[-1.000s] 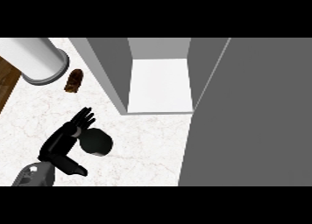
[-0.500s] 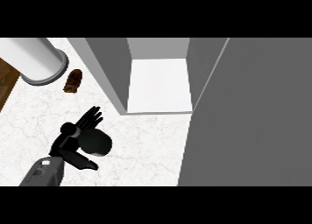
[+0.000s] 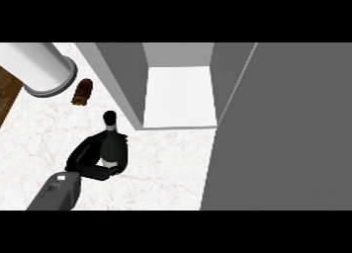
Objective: Pick up the wine, place it into the cabinet and close the cabinet
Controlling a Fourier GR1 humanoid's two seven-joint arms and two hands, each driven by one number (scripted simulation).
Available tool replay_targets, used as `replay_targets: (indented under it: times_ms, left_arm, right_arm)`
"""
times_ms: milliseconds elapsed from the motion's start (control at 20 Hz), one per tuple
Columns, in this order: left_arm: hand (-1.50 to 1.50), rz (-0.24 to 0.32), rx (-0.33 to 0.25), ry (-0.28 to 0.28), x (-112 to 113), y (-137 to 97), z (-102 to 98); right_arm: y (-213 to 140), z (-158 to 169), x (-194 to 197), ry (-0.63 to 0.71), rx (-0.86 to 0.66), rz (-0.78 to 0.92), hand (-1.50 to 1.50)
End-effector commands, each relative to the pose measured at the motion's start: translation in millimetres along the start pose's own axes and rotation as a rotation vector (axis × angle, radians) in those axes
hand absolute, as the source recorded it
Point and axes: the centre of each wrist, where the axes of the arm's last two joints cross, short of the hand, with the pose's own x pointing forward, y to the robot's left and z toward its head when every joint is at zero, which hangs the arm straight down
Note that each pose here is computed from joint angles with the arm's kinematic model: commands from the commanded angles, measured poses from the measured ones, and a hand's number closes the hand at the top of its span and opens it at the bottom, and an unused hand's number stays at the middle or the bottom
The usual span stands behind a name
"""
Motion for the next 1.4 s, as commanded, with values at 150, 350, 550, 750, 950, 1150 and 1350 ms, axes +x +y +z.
replay_targets:
  times_ms: [150,350,550,750,950,1150,1350]
  left_arm:
    - [1.50,-0.078,-0.211,-0.154,-1.0,-22.2,-14.0]
    - [1.50,-0.145,-0.214,-0.246,10.2,-12.8,-14.9]
    - [1.50,-0.197,0.163,-0.302,-7.9,-39.1,-17.8]
    - [1.50,-0.227,0.377,-0.380,-4.5,-46.1,-18.0]
    - [1.50,-0.266,0.375,-0.476,7.9,-64.4,-23.9]
    - [1.50,-0.261,0.346,-0.518,42.7,-78.3,-36.6]
    - [1.50,-0.166,0.245,-0.493,67.7,-117.7,-49.4]
  right_arm:
    - [-5.3,19.6,5.9,0.028,0.023,-0.011,-1.50]
    - [-0.9,16.3,2.3,0.037,0.042,-0.029,-1.50]
    - [-5.1,27.1,-4.6,0.018,0.028,-0.028,-1.50]
    - [-3.3,26.9,-2.4,0.031,0.028,-0.028,-1.50]
    - [-11.3,18.1,2.8,0.049,0.033,-0.008,-1.50]
    - [-9.9,29.6,6.2,0.042,0.015,-0.013,-1.50]
    - [-3.9,23.6,2.3,0.050,0.038,-0.017,-1.50]
